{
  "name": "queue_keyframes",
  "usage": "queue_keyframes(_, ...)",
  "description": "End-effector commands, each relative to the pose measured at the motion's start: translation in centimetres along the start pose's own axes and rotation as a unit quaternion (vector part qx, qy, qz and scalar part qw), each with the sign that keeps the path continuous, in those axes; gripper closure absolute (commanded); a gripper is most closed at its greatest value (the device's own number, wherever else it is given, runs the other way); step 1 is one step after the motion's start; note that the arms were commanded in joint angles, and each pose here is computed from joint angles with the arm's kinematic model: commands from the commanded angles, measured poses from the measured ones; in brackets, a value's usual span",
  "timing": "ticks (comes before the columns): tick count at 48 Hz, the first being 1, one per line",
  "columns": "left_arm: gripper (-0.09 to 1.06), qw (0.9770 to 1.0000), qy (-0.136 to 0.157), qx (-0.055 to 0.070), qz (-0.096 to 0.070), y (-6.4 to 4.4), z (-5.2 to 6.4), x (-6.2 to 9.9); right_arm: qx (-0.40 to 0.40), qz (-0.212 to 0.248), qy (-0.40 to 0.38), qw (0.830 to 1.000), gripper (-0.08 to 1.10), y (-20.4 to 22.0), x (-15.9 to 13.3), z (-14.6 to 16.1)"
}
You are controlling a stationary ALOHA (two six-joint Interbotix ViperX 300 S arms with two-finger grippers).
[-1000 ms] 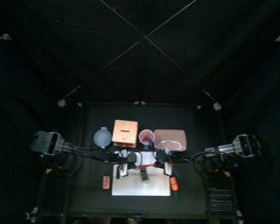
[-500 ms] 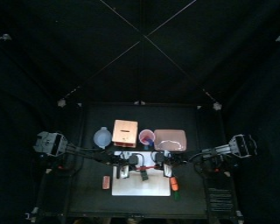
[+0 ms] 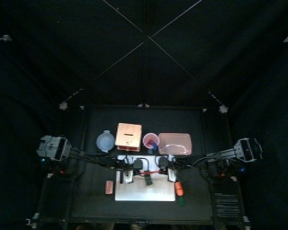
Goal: Place sushi on board then cut the sushi with the knife then place the pieces on the plate
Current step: Cut the sushi into 4 pieces
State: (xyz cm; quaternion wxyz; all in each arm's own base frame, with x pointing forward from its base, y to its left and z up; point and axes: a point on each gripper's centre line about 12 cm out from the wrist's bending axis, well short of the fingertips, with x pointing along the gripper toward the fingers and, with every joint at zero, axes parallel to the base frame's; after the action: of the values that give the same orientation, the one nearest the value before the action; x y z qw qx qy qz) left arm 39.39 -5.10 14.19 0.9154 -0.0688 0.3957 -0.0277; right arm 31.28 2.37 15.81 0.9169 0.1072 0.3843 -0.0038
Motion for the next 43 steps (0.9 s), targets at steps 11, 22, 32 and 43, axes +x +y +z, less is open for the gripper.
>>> queue_keyframes(11, 0.56, 0.9999, -0.017, -0.003, -0.002, -0.2, 1.3, -0.1, 0.002, 0.000, -0.014, 1.000, 0.65, 0.0, -0.3, 0.9)
queue_keyframes(22, 0.56, 0.9999, -0.013, -0.003, -0.001, 0.0, 1.1, 0.2, 0.003, -0.001, -0.012, 1.000, 0.65, -0.1, -0.1, 0.8)
queue_keyframes(32, 0.56, 1.0000, -0.007, -0.001, 0.002, 0.2, 0.9, 0.7, 0.003, -0.004, -0.002, 1.000, 0.65, -0.2, 0.4, 0.4)
queue_keyframes(43, 0.56, 0.9999, 0.003, 0.011, 0.007, 0.5, 0.4, 1.5, 0.008, -0.008, 0.019, 1.000, 0.65, -0.5, 1.3, -0.6)
